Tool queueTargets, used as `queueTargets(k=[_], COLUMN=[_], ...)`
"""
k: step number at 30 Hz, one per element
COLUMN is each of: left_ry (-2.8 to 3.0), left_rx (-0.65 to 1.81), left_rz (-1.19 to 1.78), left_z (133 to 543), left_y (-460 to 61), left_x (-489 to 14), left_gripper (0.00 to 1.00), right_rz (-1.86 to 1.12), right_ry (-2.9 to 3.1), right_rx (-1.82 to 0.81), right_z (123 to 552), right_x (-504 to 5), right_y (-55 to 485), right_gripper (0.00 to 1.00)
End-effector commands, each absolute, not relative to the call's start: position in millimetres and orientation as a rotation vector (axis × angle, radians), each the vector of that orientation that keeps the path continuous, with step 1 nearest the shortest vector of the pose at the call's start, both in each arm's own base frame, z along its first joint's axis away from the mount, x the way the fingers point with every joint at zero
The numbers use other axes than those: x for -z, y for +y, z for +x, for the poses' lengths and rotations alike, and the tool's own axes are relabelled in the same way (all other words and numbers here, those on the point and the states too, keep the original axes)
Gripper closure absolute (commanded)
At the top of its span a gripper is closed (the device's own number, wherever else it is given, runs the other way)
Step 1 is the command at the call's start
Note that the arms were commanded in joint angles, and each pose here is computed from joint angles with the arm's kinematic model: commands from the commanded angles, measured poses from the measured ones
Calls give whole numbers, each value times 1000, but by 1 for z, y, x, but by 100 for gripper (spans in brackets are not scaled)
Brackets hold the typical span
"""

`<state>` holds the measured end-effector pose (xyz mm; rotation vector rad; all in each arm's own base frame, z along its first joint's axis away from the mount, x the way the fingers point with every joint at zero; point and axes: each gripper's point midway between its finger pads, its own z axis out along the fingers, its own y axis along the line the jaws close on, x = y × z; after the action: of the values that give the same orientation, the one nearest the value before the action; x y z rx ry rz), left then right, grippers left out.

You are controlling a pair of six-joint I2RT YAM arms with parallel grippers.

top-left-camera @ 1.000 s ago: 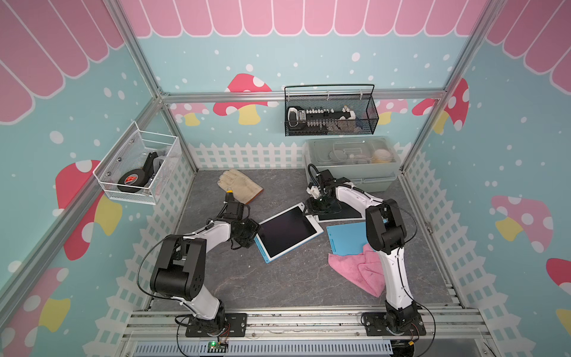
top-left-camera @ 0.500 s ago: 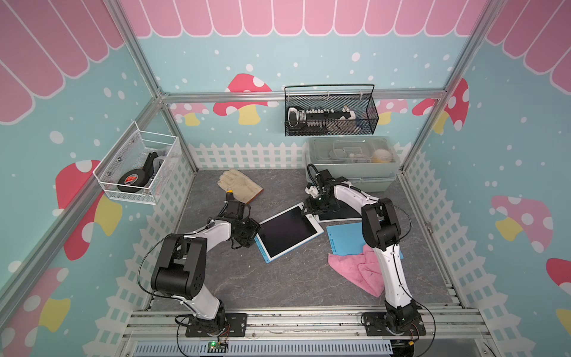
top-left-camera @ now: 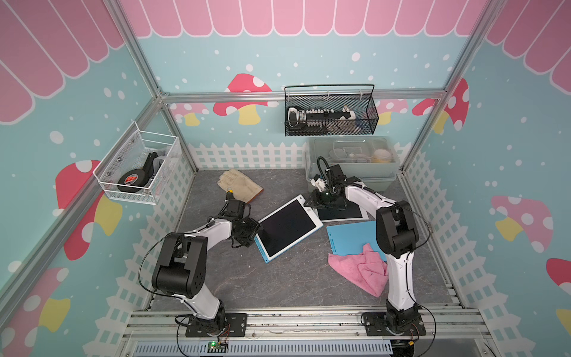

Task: Wipe the drawing tablet
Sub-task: Adjust the drawing tablet at the center of the board.

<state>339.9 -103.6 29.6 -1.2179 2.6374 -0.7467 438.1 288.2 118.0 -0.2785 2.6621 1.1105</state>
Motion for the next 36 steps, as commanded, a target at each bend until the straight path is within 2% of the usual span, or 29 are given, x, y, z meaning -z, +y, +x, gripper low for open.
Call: queueTargets(k=[1, 6, 15, 17, 19, 21, 22, 29, 31, 36], left_ry=[2755, 2754, 2744, 2741, 2723, 2687, 2661, 2311, 2193, 2096], left_rx=[581, 580, 595, 602, 618, 634, 654, 831, 893, 1051], left_rz=[-1309, -1309, -1301, -1299, -1297, -1286, -1285, -1469, -1531, -1653], left_z=[309, 309, 313, 314, 316, 320, 324, 337, 340, 347], left_y=[-96, -96, -97, -98, -98, -98, -98, -87, -84, -93], left_x=[13, 13, 9, 8, 1, -17, -31, -172, -207, -248], left_gripper=[35, 35, 35, 35, 35, 35, 35, 35, 31, 27], right_rz=[-375, -377, -442, -459, -486, -531, -564, -755, -820, -988], right_ry=[2609, 2590, 2661, 2678, 2687, 2661, 2629, 2332, 2259, 1944], right_rx=[-1393, -1420, -1347, -1319, -1284, -1239, -1221, -1094, -1002, -761], right_z=[395, 383, 362, 359, 357, 358, 358, 362, 362, 348], right_x=[-152, -165, -153, -149, -148, -154, -161, -242, -254, -288], right_y=[333, 336, 348, 351, 351, 352, 352, 343, 336, 329], right_gripper=[65, 65, 69, 74, 89, 99, 100, 100, 100, 100])
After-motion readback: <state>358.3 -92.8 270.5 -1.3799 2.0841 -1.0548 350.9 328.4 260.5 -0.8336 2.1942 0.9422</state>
